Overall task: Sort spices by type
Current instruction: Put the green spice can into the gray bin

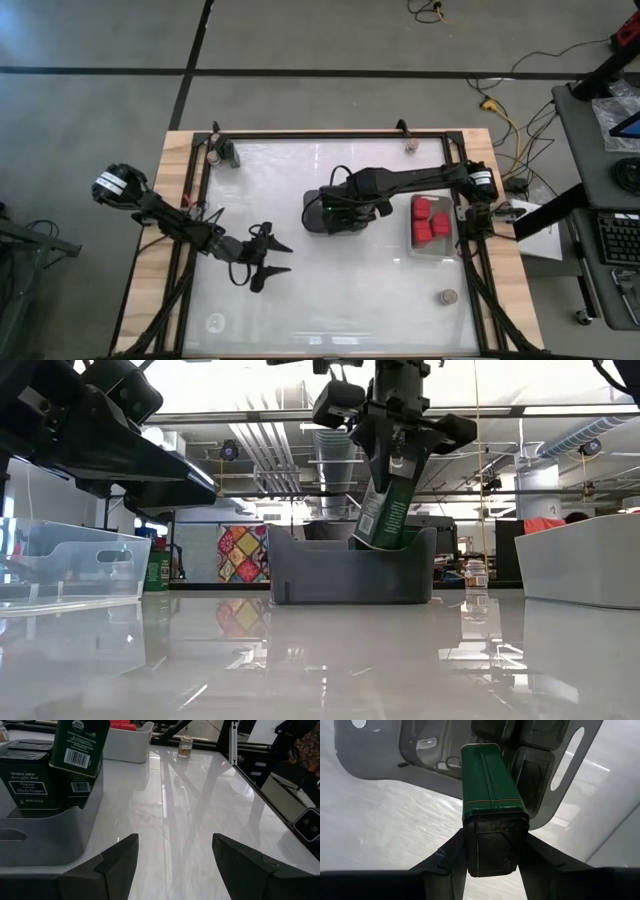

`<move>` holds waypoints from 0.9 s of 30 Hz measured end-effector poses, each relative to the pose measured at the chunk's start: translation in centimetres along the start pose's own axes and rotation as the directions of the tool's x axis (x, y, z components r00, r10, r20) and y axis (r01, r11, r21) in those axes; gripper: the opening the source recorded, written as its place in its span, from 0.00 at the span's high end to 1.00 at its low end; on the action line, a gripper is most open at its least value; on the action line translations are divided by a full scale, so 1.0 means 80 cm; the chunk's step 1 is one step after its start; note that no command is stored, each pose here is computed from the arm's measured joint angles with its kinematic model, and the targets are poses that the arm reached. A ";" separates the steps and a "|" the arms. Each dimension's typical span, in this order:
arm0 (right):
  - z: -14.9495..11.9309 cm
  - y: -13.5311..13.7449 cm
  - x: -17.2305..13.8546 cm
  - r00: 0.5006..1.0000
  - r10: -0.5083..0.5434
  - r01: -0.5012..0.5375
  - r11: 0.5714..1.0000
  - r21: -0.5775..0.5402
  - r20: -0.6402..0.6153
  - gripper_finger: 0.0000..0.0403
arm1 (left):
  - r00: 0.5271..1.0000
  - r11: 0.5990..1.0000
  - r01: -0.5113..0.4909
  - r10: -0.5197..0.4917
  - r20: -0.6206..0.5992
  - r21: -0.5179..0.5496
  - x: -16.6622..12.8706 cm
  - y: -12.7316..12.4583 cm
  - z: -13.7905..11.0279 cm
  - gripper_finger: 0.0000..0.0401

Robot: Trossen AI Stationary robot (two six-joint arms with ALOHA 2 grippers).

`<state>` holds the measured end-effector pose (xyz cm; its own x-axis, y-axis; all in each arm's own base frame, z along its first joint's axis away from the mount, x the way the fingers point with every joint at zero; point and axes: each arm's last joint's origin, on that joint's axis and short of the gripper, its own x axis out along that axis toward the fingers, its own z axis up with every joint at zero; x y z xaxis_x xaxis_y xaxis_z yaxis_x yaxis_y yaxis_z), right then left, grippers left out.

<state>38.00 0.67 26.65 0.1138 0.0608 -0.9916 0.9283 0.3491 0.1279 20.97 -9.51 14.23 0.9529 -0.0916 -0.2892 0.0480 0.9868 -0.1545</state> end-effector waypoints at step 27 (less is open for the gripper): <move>0.010 -0.002 0.029 0.999 0.031 -0.032 0.998 0.055 0.024 0.64 | 1.000 1.000 0.011 -0.011 0.010 -0.005 0.000 -0.001 0.001 0.40</move>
<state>38.39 -0.01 24.28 0.1509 0.0496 -0.9873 0.9422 0.2950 0.1588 21.00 -9.56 14.35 0.9551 -0.1012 -0.2783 0.0570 0.9851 -0.1625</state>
